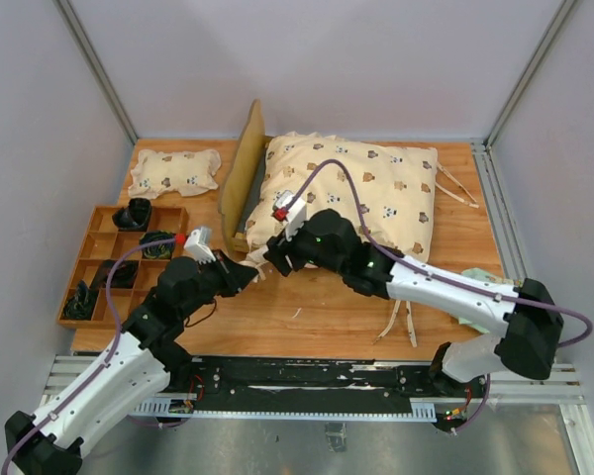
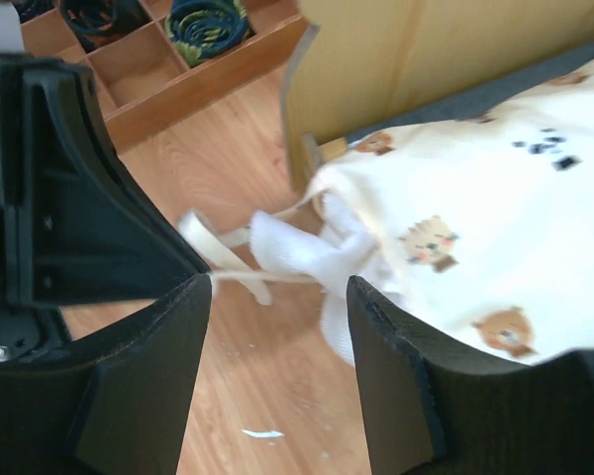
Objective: Set up the pet bed
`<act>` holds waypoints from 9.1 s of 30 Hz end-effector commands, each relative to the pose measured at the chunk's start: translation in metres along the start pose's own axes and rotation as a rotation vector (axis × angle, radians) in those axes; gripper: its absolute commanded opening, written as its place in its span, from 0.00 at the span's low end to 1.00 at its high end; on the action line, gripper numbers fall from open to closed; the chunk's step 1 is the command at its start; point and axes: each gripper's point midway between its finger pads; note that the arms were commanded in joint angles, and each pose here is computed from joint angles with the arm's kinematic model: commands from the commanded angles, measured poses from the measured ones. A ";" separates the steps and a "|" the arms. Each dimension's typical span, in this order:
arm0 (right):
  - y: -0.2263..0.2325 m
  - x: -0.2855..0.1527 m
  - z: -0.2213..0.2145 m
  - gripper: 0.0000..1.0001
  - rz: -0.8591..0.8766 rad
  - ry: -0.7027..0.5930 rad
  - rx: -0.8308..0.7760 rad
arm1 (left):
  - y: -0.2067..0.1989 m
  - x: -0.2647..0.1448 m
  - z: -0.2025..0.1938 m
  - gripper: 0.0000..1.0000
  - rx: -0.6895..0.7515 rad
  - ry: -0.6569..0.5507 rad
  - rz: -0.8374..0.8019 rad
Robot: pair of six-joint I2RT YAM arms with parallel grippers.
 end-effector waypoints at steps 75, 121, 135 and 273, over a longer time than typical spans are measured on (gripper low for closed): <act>0.083 0.095 -0.164 0.40 0.653 0.118 -1.728 | 0.039 0.018 0.073 0.00 0.033 -0.136 0.216; 0.078 0.080 -0.089 0.00 0.339 -0.114 -1.004 | 0.080 0.018 0.045 0.00 -0.007 -0.057 0.320; 0.001 0.025 -0.092 0.00 -0.008 -0.071 -0.125 | 0.120 0.016 -0.003 0.00 -0.129 -0.043 0.393; 0.007 0.054 -0.066 0.00 0.169 0.001 -0.337 | 0.059 0.005 0.003 0.33 0.017 -0.138 0.001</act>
Point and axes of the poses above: each gripper's point midway between its finger pads, its own x axis out along the fingers, its own y axis along the line the jaws close on, z = x × y, and after that the axes turned 4 degrees about x, right-handed
